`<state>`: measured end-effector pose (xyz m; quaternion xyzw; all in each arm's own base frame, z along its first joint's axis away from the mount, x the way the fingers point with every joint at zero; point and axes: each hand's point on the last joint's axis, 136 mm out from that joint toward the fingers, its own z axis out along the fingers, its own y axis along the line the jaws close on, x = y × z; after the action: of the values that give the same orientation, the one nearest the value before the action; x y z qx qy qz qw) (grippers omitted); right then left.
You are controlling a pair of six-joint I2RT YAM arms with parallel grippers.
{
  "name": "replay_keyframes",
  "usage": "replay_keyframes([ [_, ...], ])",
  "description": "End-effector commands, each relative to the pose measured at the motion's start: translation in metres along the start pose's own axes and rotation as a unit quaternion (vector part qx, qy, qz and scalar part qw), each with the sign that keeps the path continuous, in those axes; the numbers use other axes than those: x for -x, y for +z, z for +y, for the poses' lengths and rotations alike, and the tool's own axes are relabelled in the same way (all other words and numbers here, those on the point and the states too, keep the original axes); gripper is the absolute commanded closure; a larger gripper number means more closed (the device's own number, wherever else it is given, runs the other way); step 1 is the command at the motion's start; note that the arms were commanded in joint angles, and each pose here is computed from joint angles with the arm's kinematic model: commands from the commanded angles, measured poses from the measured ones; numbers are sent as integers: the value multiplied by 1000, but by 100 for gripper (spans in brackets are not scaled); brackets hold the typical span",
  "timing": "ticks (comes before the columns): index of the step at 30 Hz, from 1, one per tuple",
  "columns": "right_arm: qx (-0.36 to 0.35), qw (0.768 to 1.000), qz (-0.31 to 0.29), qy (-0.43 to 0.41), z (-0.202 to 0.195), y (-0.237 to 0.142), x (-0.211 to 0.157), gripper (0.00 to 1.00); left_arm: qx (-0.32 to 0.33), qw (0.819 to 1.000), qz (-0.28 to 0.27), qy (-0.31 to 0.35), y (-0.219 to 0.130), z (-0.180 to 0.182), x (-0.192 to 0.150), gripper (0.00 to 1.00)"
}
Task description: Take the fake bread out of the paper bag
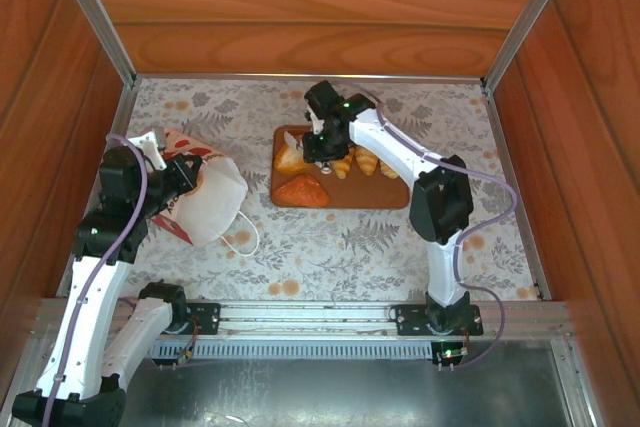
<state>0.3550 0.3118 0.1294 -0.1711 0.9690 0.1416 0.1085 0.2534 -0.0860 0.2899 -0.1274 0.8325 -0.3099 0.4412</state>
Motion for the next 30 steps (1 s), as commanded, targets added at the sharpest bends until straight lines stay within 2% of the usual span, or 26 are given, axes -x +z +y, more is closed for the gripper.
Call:
replay_keyframes([
  [1, 4, 999, 34, -4, -1, -14, -13, 52, -9, 1000, -3, 6, 0, -4, 0, 100],
  [10, 45, 997, 5, 59, 12, -29, -17, 56, -9, 1000, 1, 6, 2, -3, 0, 100],
  [13, 47, 996, -9, 74, 10, -23, -11, 56, -8, 1000, 2, 5, 2, -3, -1, 100],
  [21, 63, 994, 14, 93, 17, 3, -4, 55, -12, 1000, -1, 5, 0, -5, 0, 100],
  [30, 79, 993, -40, 74, 24, -31, 14, 55, -14, 1000, 2, 5, 1, -7, 2, 100],
])
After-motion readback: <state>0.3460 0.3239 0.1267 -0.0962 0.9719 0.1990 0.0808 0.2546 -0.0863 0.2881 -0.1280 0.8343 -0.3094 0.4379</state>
